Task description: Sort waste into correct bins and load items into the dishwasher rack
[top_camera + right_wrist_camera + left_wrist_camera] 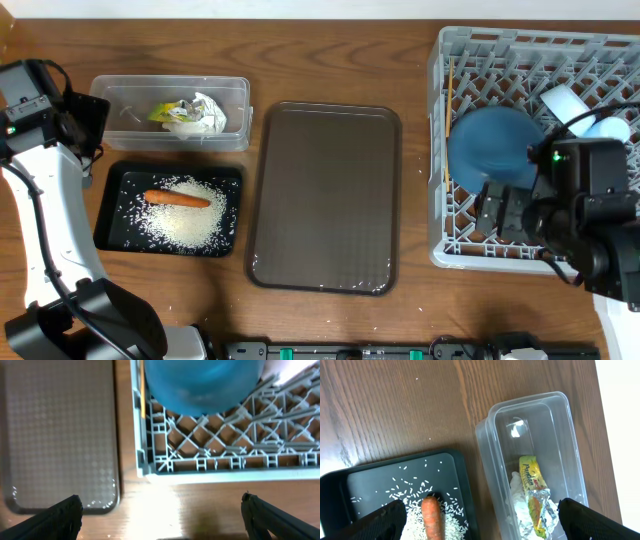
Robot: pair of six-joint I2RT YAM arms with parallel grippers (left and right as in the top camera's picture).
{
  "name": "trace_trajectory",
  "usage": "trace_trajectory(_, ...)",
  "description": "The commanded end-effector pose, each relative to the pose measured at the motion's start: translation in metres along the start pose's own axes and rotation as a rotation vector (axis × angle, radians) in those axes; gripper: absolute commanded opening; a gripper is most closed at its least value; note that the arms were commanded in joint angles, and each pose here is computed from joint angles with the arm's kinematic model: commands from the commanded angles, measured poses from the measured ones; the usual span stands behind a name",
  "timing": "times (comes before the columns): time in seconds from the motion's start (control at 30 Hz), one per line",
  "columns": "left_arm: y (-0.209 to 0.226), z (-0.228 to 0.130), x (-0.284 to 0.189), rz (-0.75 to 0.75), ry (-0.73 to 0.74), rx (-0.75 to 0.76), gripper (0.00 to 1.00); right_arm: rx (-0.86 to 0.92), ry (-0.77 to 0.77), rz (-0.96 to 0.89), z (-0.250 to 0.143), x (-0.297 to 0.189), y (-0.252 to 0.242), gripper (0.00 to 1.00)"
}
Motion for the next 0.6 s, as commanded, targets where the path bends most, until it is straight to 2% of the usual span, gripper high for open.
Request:
trace_trajectory(0.0,-0.0009,0.0037,-0.0033,-0.004,-0.016,0.004,0.99,0.006,0.021,-0.017,-0.0037,0.0047,-0.0002,0.99)
trace_trajectory(0.57,-0.0009,0.0037,-0.0033,-0.004,-0.016,0.005,0.99,-0.031,0.037,-0.021,-0.0041,0.0075,-0.0003,0.99)
Point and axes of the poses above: each gripper's point midway between its finger pads, its own x axis out along the fingers, its own y axis along the line the jaws close on, z = x × y, the point moved 9 cm from there along -x, back along the fingers, and after that the axes turned 3 degrees about -x, right-handed, at the moved point
